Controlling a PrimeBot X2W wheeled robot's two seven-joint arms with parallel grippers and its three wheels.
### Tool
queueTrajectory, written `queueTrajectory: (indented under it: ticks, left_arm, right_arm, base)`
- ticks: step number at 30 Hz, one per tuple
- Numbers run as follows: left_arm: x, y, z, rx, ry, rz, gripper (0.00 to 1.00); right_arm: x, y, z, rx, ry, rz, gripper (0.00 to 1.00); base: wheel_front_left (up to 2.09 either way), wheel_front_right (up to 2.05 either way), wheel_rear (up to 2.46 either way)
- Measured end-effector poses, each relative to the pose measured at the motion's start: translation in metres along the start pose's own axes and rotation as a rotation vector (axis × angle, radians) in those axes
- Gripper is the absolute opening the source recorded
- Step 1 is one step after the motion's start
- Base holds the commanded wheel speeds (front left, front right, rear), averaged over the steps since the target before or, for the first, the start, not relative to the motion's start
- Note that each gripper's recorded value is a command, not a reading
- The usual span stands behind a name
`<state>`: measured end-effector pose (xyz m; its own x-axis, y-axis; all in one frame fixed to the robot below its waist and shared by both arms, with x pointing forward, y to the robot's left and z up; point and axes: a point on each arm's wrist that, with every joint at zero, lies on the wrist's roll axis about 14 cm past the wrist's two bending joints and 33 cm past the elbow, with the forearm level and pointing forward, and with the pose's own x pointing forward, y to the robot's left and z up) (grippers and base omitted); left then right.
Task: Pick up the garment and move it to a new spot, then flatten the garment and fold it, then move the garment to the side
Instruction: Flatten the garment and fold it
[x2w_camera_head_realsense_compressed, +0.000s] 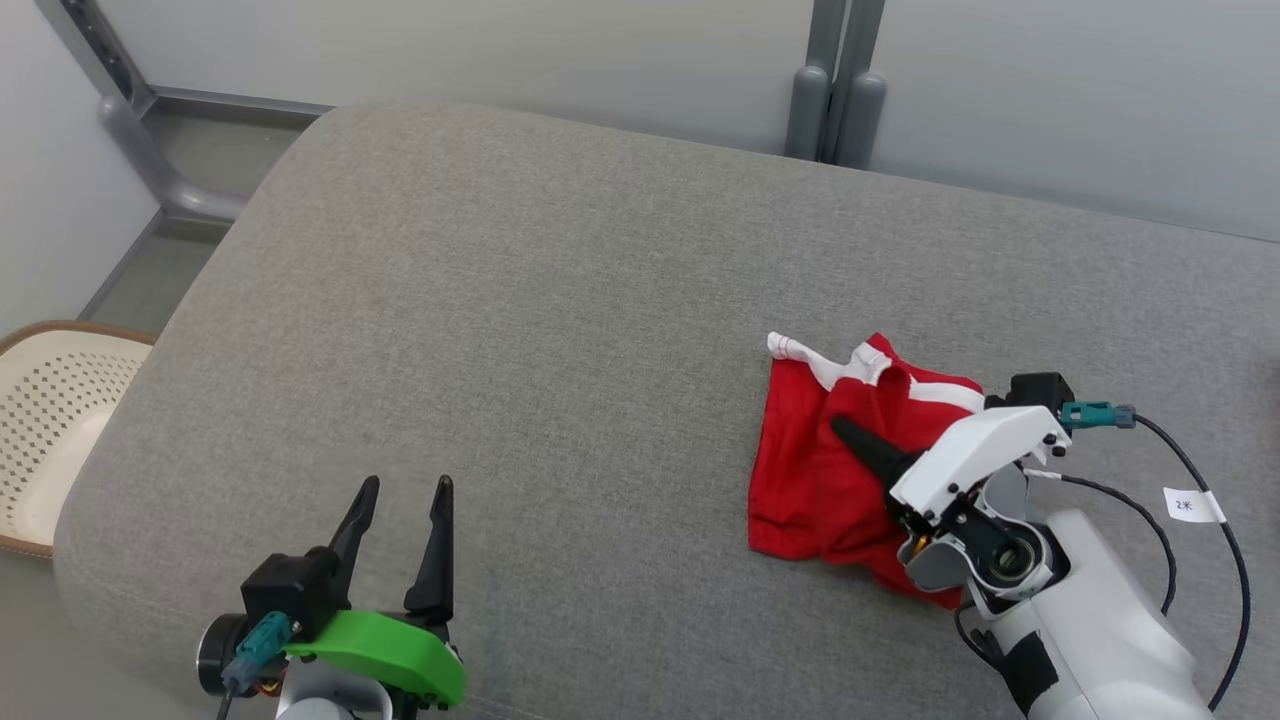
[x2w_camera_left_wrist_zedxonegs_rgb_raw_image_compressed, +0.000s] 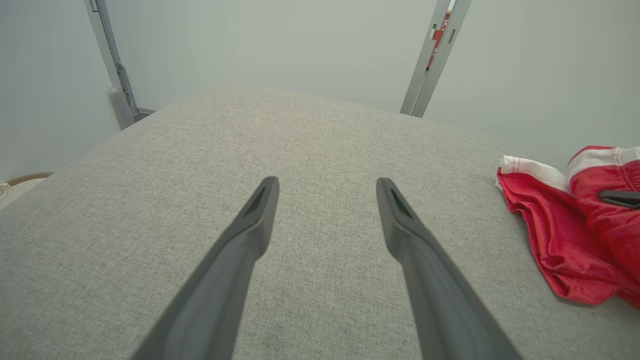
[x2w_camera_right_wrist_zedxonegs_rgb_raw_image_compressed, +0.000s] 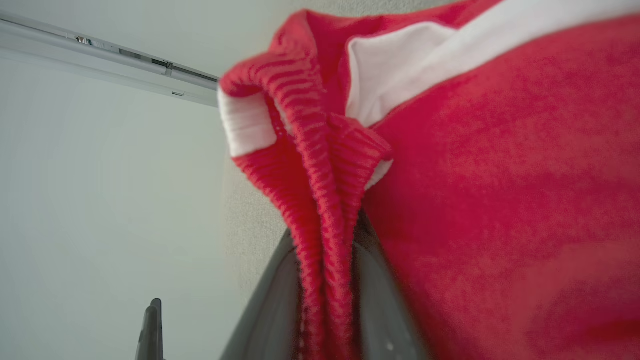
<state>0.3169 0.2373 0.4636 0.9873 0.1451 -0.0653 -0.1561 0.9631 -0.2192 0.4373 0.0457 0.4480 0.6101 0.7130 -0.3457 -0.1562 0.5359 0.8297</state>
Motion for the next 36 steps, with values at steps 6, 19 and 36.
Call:
queueTrajectory:
  ticks: [6, 19, 36]
  left_arm:
    - [-0.001, 0.007, -0.001, -0.001, 0.004, 0.022, 1.00]
    - [0.023, -0.024, 0.018, 0.024, -0.057, -0.085, 1.00]
    - [0.035, -0.066, 0.043, 0.066, -0.136, -0.202, 1.00]
  right_arm:
    - [0.010, 0.006, 0.003, -0.013, -0.021, 0.005, 1.00]
    - [-0.073, 0.045, 0.091, -0.294, -0.432, 0.118, 1.00]
    - [-0.206, -0.006, 0.128, -0.677, -0.888, -0.145, 1.00]
  base:
    - [0.00, 0.00, 0.00]
    - [0.00, 0.00, 0.00]
    - [0.00, 0.00, 0.00]
